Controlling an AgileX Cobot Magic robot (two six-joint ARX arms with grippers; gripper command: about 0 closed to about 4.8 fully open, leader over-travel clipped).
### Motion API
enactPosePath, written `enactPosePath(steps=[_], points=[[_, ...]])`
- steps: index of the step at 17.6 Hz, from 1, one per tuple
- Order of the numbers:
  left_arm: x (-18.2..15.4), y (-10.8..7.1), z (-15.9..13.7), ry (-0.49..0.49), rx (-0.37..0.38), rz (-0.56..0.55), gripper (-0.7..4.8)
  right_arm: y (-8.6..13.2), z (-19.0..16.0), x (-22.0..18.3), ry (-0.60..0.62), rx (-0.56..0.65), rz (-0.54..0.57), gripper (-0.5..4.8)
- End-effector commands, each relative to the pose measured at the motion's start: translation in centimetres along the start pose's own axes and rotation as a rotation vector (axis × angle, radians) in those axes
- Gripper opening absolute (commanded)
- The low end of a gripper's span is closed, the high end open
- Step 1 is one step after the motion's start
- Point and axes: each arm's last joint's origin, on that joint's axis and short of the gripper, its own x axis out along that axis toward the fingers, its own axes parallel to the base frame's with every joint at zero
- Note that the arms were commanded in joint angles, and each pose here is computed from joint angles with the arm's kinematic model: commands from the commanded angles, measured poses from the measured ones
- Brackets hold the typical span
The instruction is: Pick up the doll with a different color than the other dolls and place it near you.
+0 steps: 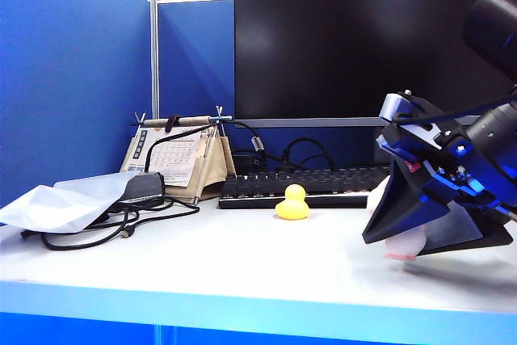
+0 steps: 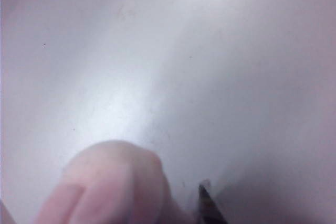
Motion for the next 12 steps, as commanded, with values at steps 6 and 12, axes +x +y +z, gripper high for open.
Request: enactPosePath(steps=[6, 12], points=[[-0.03, -0.06, 0.19, -0.013, 0.006, -0.006, 3.50, -0.01, -0.06, -0.03, -0.009, -0.009, -0.014, 2.19], [-0.03, -0.06, 0.19, -0.013, 0.006, -0.006, 3.50, -0.06, -0.24, -0.03, 0.010, -0.003, -0.019, 2.53]])
